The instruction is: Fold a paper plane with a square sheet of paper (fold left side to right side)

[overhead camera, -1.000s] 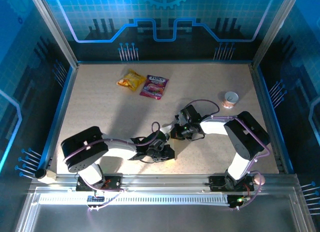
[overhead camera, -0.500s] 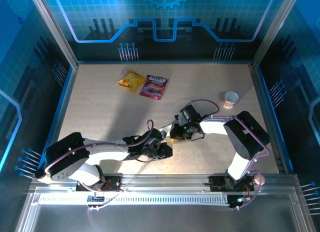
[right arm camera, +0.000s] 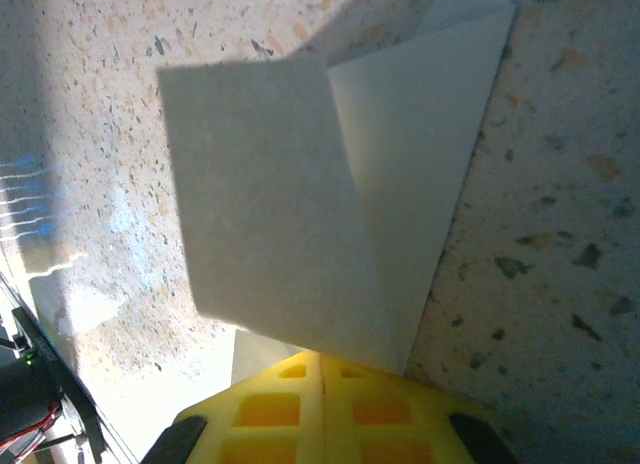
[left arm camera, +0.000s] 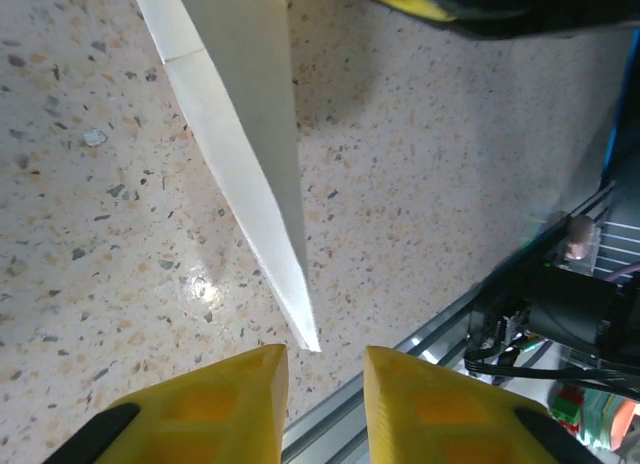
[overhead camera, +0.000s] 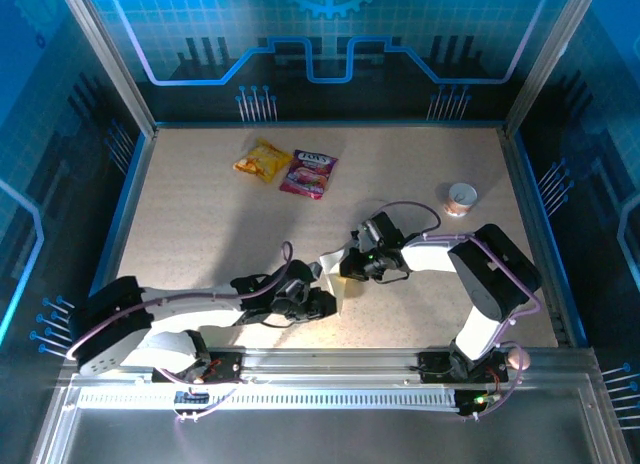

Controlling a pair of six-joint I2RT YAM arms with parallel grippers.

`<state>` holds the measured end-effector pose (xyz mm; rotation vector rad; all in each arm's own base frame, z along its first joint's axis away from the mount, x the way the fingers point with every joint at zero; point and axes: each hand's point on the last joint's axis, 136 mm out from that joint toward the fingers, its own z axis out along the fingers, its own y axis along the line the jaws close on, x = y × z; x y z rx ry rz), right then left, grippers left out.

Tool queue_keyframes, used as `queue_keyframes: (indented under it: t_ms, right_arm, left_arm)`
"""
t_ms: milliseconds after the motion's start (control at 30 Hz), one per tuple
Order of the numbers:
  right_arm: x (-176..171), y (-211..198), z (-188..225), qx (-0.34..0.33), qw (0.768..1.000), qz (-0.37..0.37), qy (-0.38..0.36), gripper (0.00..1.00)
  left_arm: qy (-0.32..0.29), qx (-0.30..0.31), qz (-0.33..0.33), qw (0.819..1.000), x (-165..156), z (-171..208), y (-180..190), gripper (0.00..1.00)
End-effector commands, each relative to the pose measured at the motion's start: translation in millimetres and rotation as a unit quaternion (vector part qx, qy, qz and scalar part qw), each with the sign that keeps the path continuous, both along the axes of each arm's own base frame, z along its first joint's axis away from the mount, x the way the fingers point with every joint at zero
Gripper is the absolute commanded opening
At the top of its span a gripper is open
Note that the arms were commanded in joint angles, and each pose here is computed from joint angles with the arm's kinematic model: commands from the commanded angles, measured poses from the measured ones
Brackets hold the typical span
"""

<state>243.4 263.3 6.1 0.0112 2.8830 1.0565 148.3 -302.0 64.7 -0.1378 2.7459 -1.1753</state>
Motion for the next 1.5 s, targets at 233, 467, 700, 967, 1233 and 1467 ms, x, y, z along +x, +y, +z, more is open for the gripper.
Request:
queue_keyframes:
  t_ms: [233, 467, 700, 967, 1233, 1467]
  right_arm:
    - [-57, -46, -61, -0.138, 0.985, -0.032, 0.101, 0.0]
    - [-57, -45, -63, -0.142, 0.984, -0.027, 0.103, 0.0]
    - [-58, -46, -63, -0.145, 0.984, -0.025, 0.103, 0.0]
    - [-58, -45, -65, -0.147, 0.983, -0.023, 0.105, 0.0]
    - [-59, -46, -66, -0.148, 0.983, -0.022, 0.106, 0.0]
    - [-59, -46, -67, -0.15, 0.983, -0.021, 0.107, 0.0]
  left_arm:
    - [0.009, -0.095, 0.003, 0.995, 12, 27, -17, 0.12]
    - [0.029, -0.089, 0.0, 0.996, 16, 11, -29, 0.09]
    - [0.049, -0.066, 0.015, 0.996, 12, -11, -21, 0.07]
    - [0.062, -0.067, 0.006, 0.996, 8, -19, -24, 0.07]
    - [0.071, -0.053, 0.007, 0.996, 2, -33, -22, 0.07]
    - [0.077, -0.048, 0.003, 0.996, -2, -41, -24, 0.07]
